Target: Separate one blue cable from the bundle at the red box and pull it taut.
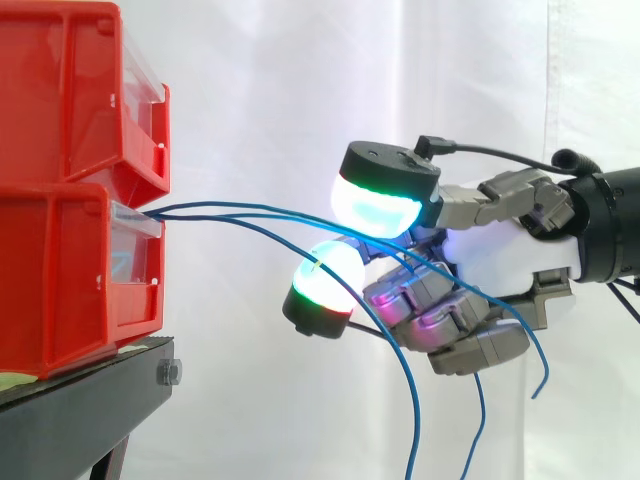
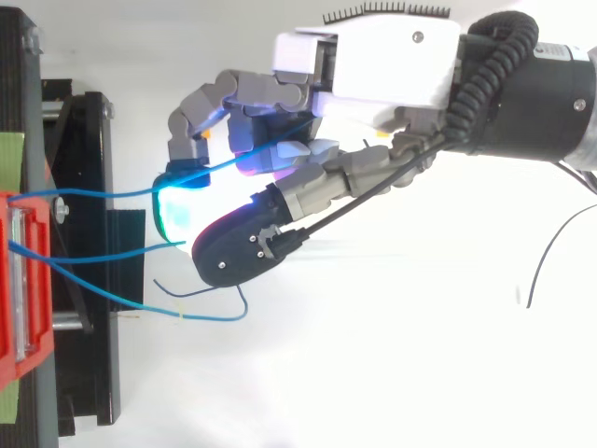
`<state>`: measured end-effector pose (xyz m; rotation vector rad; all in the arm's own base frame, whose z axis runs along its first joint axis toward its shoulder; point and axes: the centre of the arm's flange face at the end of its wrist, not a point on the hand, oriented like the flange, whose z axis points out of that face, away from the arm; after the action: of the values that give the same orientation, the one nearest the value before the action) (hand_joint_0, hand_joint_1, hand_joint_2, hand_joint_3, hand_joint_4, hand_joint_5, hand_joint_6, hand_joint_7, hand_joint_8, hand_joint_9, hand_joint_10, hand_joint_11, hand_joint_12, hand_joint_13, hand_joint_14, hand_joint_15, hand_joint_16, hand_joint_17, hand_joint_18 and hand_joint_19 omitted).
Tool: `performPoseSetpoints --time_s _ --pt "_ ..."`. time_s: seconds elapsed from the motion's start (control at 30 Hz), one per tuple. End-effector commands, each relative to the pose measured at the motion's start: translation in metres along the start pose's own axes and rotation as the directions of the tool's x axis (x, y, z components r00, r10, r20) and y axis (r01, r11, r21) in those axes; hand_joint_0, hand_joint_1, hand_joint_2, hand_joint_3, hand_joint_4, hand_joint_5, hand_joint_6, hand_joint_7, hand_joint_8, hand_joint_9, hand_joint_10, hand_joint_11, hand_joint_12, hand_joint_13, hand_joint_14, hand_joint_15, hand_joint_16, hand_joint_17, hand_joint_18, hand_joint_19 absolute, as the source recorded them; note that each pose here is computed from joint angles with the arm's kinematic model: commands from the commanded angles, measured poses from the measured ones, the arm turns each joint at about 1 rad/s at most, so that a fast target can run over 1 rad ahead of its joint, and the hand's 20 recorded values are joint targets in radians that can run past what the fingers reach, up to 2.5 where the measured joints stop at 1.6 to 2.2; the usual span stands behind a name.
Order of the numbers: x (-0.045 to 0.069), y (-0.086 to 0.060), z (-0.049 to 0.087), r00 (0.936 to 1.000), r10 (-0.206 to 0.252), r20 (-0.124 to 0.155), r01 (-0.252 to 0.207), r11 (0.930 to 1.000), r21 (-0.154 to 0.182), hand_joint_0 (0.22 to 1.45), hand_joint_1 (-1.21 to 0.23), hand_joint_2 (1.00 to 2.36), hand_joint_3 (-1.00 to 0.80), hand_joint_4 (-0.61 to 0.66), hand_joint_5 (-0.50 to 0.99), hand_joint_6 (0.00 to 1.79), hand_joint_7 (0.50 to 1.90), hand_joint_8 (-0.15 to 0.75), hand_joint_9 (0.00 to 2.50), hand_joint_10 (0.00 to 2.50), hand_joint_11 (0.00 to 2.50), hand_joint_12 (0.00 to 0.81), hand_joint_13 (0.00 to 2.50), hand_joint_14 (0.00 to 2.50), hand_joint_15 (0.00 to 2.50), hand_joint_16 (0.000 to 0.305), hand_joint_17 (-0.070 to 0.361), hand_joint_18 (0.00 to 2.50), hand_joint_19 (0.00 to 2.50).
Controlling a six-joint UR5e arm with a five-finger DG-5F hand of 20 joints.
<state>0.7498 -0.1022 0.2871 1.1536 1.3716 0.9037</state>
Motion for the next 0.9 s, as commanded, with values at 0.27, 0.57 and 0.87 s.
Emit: performPoseSetpoints --time_s 0.27,0.57,0.87 --pt "-0.016 0.048 0.003 0.9999 0.000 0.014 0.000 0.9997 -0.023 0.57 -0.49 1.00 -0.50 0.14 -0.22 0.80 0.93 0.371 0.20 2.50 2.04 0.440 0.68 2.50 1.83 0.045 0.101 1.33 1.83" --pt "-0.012 0.054 0.002 1.0000 -0.008 0.003 0.008 1.0000 -0.005 0.59 -0.53 1.00 -0.47 0.15 -0.22 0.83 0.93 0.358 0.23 2.50 2.07 0.441 0.71 2.50 1.86 0.044 0.098 1.36 1.89" --pt "-0.006 0.034 -0.002 0.9999 -0.012 0.005 0.012 0.9993 0.036 0.58 -0.53 1.00 -0.47 0.15 -0.23 0.83 0.94 0.369 0.23 2.50 2.19 0.453 0.72 2.50 1.89 0.046 0.104 1.35 1.85"
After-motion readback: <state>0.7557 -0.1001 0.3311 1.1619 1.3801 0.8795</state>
